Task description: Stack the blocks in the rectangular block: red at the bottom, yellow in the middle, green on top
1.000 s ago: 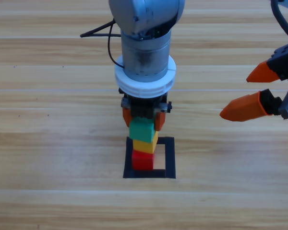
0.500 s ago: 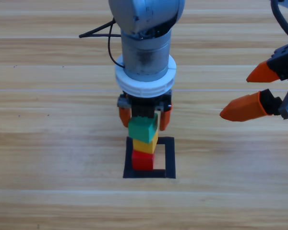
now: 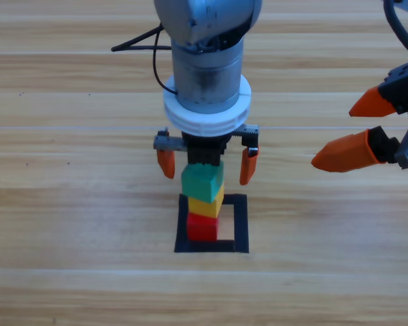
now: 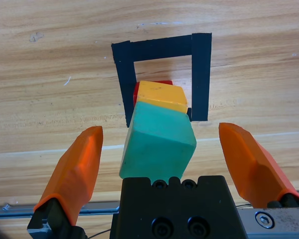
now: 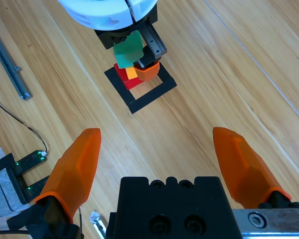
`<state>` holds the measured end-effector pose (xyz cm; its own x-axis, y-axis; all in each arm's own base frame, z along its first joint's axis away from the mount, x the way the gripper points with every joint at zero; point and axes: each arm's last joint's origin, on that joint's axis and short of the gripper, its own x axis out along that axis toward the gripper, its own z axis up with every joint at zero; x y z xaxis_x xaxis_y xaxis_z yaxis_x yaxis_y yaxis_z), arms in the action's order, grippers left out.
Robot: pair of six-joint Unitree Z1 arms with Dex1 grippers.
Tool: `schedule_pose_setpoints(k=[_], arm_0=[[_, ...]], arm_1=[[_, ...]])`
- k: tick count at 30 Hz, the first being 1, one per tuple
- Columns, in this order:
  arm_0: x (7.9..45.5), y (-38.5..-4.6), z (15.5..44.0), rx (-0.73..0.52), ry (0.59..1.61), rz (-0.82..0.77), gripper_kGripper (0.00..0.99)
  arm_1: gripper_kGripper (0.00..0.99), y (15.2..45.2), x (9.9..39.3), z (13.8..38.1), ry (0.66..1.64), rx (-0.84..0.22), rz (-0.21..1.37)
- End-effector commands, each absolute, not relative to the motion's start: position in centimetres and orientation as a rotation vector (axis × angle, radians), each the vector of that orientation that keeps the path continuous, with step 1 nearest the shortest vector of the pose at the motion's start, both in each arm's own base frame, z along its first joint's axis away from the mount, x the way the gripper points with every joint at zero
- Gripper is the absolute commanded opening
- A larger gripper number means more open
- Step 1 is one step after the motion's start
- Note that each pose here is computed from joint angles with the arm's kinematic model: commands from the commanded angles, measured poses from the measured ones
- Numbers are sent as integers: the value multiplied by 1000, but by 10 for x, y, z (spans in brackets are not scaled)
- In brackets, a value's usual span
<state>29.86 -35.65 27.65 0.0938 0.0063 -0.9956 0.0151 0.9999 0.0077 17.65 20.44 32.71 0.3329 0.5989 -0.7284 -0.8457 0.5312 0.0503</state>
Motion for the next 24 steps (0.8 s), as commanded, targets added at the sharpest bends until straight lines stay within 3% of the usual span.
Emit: schedule_pose_setpoints(k=[1, 7, 12, 17, 24], arm_0=[[282, -363, 306, -6, 1427, -76, 990], [255, -326, 384, -80, 1313, -197, 990], [224, -282, 432, -100, 1218, -236, 990], [207, -258, 442, -87, 1182, -219, 990], [155, -287, 428, 81, 1097, -298, 990]], arm_1=[[986, 206, 189, 310, 817, -396, 932], [986, 207, 190, 309, 822, -398, 931], [986, 207, 190, 309, 823, -398, 931], [986, 207, 190, 308, 825, -399, 931], [986, 208, 191, 306, 830, -404, 925]])
